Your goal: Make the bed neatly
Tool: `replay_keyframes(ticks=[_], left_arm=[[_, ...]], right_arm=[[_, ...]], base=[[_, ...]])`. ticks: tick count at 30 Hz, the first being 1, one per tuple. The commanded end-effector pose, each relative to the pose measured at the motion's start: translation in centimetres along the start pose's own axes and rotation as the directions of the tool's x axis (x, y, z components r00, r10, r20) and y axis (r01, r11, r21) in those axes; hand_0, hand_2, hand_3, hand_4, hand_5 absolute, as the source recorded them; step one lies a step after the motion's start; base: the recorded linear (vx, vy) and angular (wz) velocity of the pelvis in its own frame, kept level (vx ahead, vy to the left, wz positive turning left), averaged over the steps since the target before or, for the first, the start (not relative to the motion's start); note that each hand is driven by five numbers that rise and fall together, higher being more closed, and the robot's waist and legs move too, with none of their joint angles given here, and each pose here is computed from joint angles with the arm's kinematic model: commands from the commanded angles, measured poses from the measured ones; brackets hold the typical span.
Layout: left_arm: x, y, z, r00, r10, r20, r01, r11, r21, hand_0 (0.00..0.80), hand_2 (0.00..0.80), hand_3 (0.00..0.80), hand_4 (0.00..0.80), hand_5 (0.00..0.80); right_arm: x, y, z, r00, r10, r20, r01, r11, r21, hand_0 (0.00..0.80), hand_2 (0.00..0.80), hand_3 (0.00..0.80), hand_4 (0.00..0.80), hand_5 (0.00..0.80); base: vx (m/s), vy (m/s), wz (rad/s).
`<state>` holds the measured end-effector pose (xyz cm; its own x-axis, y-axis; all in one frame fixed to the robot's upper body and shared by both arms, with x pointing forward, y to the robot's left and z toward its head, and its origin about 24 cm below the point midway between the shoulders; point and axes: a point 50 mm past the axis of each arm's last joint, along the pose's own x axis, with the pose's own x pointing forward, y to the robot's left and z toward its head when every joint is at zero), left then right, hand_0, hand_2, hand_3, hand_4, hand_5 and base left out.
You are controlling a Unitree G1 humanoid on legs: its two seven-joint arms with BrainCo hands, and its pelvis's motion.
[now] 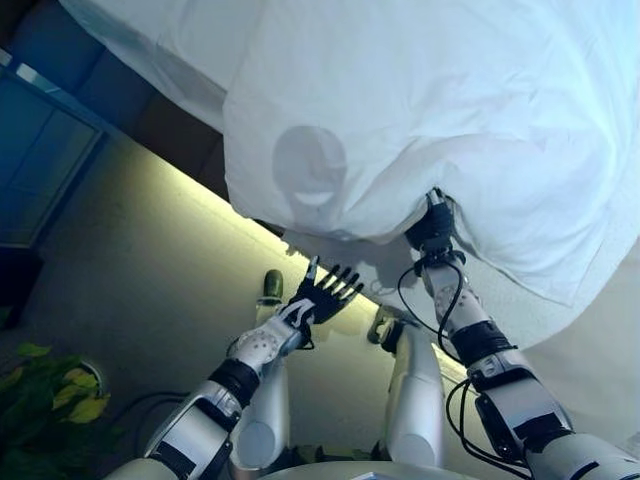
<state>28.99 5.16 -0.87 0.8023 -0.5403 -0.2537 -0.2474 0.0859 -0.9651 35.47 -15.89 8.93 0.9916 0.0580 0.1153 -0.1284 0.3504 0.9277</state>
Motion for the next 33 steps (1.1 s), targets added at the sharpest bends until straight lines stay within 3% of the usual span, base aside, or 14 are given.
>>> replay_keyframes(ticks=[1,9,18,28,33], left_arm=[[0.5,-1.1,-2.8,0.995,-0.094,-0.018,0.092,0.992,-0.084,0.000,0.000,0.000,0.000,0.000],[1.3,-2.7,-3.3,0.996,-0.073,0.054,0.078,0.993,-0.084,0.000,0.000,0.000,0.000,0.000],[2.6,-8.6,-3.7,0.959,-0.245,0.144,0.258,0.963,-0.081,0.000,0.000,0.000,0.000,0.000],[2.9,-13.5,-2.3,0.904,-0.333,0.269,0.359,0.932,-0.055,0.000,0.000,0.000,0.000,0.000],[3.3,-13.7,-2.2,0.913,-0.295,0.280,0.324,0.944,-0.063,0.000,0.000,0.000,0.000,0.000]], right_arm=[[0.7,3.9,0.7,0.983,0.171,0.067,-0.172,0.985,0.017,0.800,0.800,0.800,0.800,0.800],[0.3,3.7,0.1,0.980,0.190,0.053,-0.192,0.981,0.039,0.800,0.800,0.800,0.800,0.800],[0.6,4.2,-1.0,0.978,0.208,-0.017,-0.208,0.978,0.003,0.800,0.800,0.800,0.800,0.800],[0.8,5.3,-2.2,0.965,0.245,-0.096,-0.247,0.969,-0.009,0.800,0.800,0.800,0.800,0.800],[1.0,5.7,-2.5,0.962,0.248,-0.116,-0.251,0.968,-0.016,0.800,0.800,0.800,0.800,0.800]], base=[[0.000,0.000,0.00],[0.021,0.008,-0.01],[0.024,0.080,-0.08],[0.026,0.097,-0.15],[-0.003,0.071,-0.07]])
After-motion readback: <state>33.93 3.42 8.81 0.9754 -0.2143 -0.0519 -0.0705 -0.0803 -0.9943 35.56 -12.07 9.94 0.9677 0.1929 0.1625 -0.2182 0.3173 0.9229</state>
